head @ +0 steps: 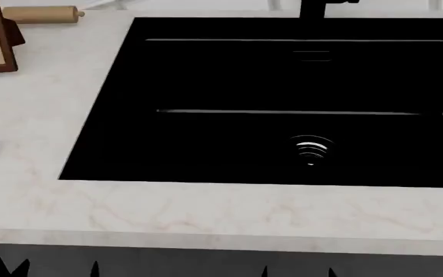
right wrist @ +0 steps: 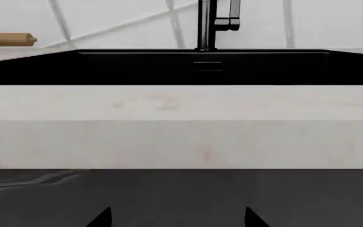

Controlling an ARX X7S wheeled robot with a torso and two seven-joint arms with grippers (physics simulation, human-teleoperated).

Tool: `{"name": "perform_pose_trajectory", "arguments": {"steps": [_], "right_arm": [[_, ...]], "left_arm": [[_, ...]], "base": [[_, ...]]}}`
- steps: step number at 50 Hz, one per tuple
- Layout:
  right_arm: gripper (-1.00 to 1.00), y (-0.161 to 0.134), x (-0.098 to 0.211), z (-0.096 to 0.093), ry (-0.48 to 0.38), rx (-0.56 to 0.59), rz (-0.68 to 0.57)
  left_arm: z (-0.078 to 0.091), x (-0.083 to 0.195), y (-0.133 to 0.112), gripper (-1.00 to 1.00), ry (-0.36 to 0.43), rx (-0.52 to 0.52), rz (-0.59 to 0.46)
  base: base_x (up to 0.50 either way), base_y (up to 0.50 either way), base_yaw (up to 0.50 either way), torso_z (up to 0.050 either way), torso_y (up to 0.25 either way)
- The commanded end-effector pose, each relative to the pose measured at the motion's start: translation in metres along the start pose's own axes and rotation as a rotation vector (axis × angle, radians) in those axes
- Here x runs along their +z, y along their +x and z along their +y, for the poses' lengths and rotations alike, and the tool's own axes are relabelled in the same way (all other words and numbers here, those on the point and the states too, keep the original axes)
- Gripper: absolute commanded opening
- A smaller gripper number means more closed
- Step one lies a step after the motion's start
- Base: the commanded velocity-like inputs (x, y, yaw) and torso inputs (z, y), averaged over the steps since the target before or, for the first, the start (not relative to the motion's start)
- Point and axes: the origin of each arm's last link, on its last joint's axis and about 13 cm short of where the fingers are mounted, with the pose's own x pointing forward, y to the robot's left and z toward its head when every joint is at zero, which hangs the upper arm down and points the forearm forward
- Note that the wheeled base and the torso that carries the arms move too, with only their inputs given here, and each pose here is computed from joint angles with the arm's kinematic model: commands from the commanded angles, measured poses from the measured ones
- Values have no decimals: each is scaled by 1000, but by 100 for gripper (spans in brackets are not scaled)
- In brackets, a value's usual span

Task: Open the dishwasher door

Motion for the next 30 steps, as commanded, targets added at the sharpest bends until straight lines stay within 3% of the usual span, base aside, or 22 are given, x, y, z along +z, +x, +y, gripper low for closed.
{"name": "perform_pose_trajectory", "arguments": {"steps": [1, 17, 30], "right_arm": [[100, 0, 0, 0, 0, 0, 0], [100, 1, -3, 2, 4, -11, 4], [100, 3, -5, 3, 26, -10, 10]], "left_arm": [[0, -1, 0, 100, 3, 0, 15], [-1, 1, -1, 100, 21, -7, -18], [1, 0, 0, 100, 23, -3, -19]], "base": [[0, 0, 0, 0, 0], [0, 0, 0, 0, 0], [-450, 0, 0, 0, 0]]}}
